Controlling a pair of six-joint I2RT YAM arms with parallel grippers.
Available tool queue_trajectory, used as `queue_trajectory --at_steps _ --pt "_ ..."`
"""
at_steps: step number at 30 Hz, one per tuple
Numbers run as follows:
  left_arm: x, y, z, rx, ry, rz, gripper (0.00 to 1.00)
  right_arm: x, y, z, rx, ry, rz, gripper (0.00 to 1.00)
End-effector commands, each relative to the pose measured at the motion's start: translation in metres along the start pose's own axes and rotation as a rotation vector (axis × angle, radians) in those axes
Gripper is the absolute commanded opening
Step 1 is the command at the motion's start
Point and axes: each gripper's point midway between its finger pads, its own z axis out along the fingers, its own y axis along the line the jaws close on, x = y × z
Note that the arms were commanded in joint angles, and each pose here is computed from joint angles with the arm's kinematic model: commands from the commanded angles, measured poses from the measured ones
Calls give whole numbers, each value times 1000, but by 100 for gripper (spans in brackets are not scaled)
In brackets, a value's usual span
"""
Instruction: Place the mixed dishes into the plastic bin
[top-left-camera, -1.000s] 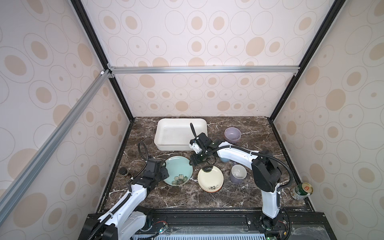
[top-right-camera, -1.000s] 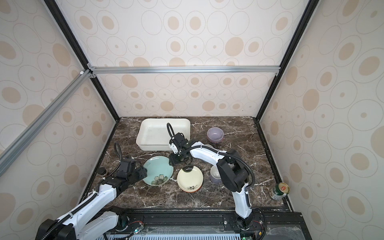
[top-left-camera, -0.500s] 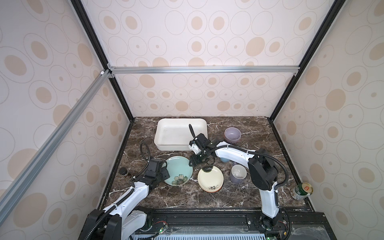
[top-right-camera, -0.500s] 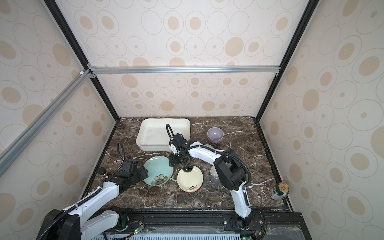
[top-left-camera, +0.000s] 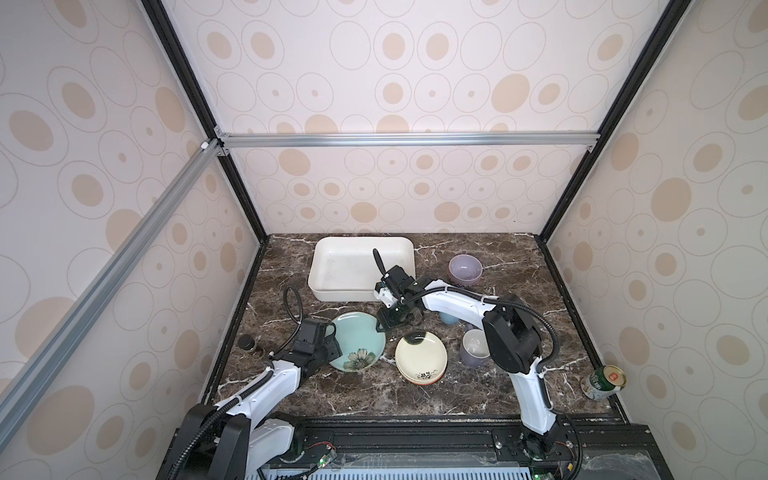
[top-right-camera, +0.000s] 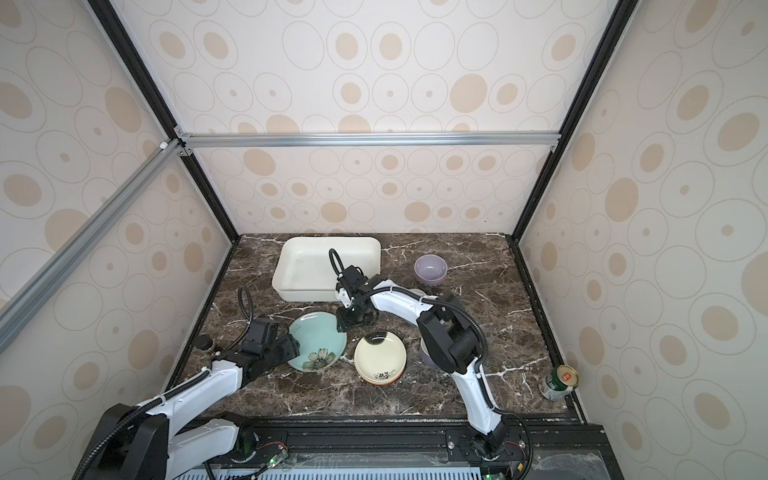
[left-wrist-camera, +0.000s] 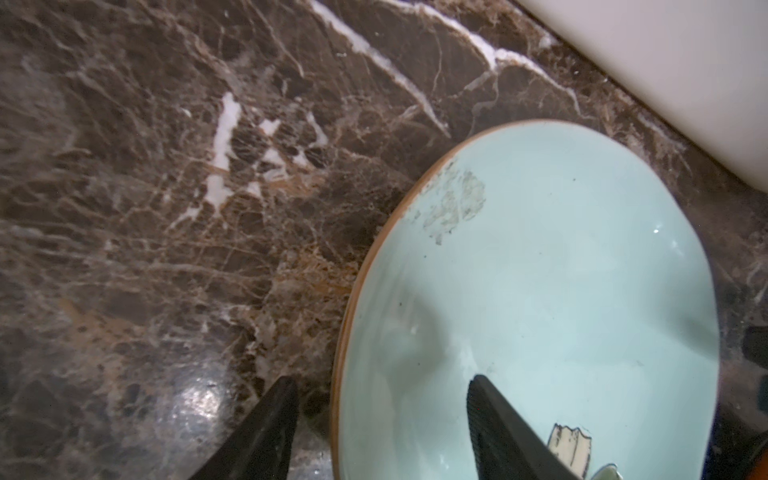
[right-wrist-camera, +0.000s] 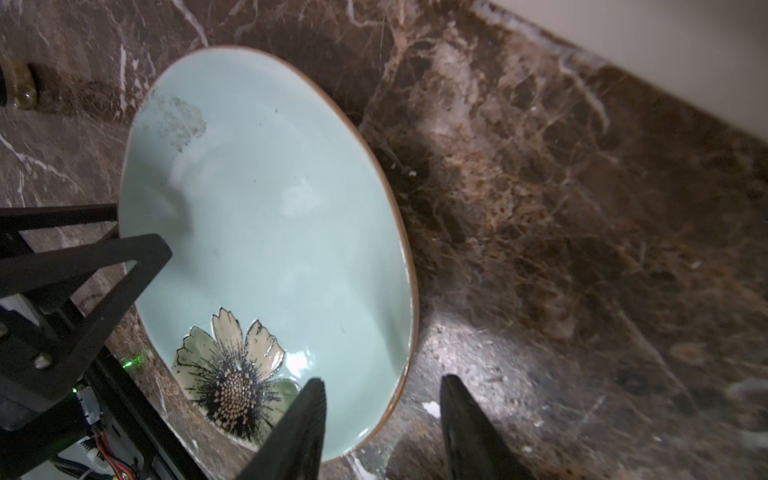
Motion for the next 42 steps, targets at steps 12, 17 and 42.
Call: queue_trajectory --at_steps 12,17,42 --pt "9 -10 9 77 24 -17 66 17 -1 17 1 83 26 44" --pt "11 -14 10 104 29 -18 65 18 3 20 -14 87 22 44" --pt "1 -32 -6 172 22 5 0 16 7 -4 6 52 -19 52"
